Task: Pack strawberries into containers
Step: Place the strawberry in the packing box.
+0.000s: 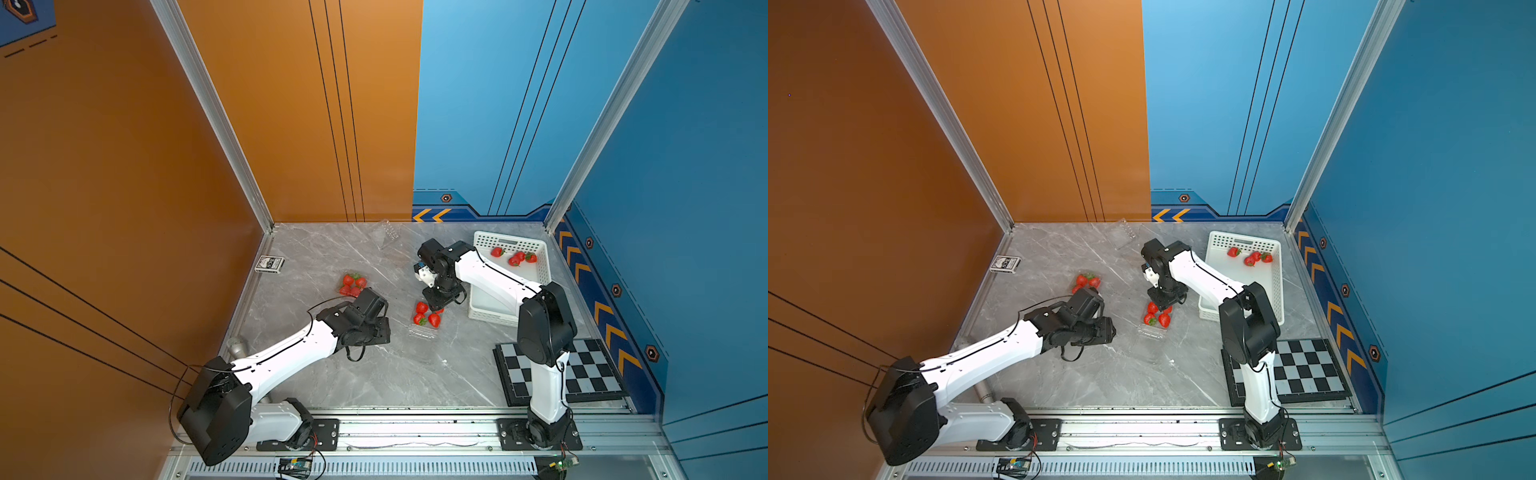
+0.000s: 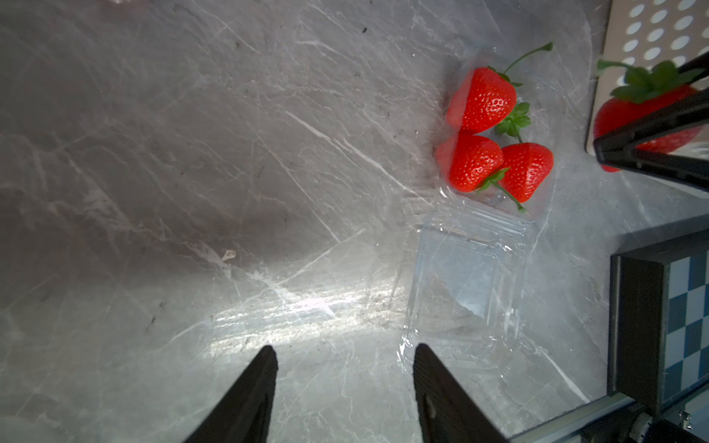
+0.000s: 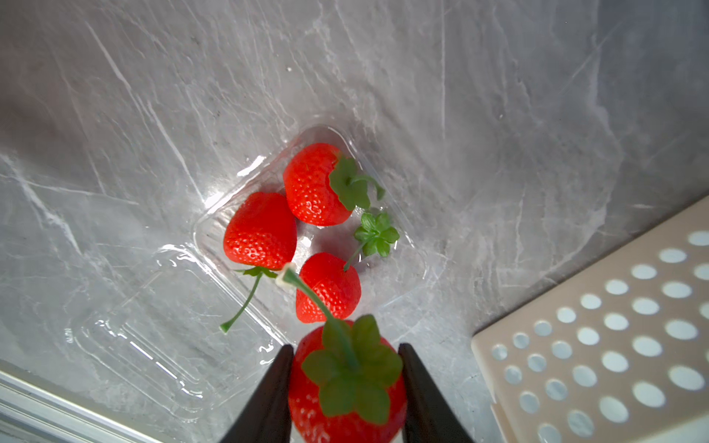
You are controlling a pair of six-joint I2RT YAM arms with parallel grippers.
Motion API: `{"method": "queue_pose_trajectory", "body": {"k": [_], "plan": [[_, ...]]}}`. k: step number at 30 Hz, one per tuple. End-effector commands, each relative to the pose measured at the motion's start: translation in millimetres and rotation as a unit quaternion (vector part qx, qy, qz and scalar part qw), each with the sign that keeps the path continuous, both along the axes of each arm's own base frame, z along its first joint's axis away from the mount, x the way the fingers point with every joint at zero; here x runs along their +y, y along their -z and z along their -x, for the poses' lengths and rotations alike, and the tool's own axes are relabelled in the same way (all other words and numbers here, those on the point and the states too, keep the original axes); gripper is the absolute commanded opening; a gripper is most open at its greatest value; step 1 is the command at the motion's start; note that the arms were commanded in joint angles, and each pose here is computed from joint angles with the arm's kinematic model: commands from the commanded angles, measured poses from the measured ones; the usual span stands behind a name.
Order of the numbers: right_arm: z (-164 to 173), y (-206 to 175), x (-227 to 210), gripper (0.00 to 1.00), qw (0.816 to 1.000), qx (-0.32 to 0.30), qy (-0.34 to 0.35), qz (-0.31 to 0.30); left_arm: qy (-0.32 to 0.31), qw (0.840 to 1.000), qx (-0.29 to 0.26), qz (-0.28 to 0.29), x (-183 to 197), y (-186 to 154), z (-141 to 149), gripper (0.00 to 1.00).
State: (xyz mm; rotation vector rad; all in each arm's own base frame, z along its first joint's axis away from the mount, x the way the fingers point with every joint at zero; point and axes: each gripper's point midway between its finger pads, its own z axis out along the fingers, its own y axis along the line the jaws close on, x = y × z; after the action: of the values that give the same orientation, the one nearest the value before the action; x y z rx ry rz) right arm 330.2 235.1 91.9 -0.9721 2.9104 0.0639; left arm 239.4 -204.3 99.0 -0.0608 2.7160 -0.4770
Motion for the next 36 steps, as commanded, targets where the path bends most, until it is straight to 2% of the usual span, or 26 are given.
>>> {"method": "queue_pose_trajectory", "body": {"k": [1, 9, 10, 18, 21, 36], "plan": [[2.8, 2.0, -10.6, 0.26, 0.998, 0.006, -0.037, 0.044, -0.007, 1.000, -0.002, -0.010, 4.9, 3.7, 2.8, 0.59], [-1.1, 6.3, -7.8, 0.28, 0.996, 0.006, -0.071, 0.050, -0.005, 1.000, -0.002, -0.009, 3.2, 5.4, 2.0, 0.59], [-1.4, 16.7, -7.9, 0.28, 0.995, 0.016, -0.075, 0.057, -0.006, 1.000, -0.001, -0.010, 3.8, 6.4, 1.9, 0.59], [-1.4, 30.7, -5.3, 0.29, 0.994, 0.036, -0.086, 0.056, -0.005, 1.000, -0.003, -0.008, 2.3, 6.4, -0.1, 0.59], [-9.2, 25.4, -2.2, 0.31, 0.995, 0.022, -0.087, 0.055, -0.005, 1.000, -0.004, -0.007, 1.5, 5.3, -1.2, 0.60], [-11.5, 31.4, -3.0, 0.47, 0.995, 0.029, -0.082, 0.052, -0.003, 1.000, -0.002, -0.007, -1.0, 5.5, -3.4, 0.59]]}}
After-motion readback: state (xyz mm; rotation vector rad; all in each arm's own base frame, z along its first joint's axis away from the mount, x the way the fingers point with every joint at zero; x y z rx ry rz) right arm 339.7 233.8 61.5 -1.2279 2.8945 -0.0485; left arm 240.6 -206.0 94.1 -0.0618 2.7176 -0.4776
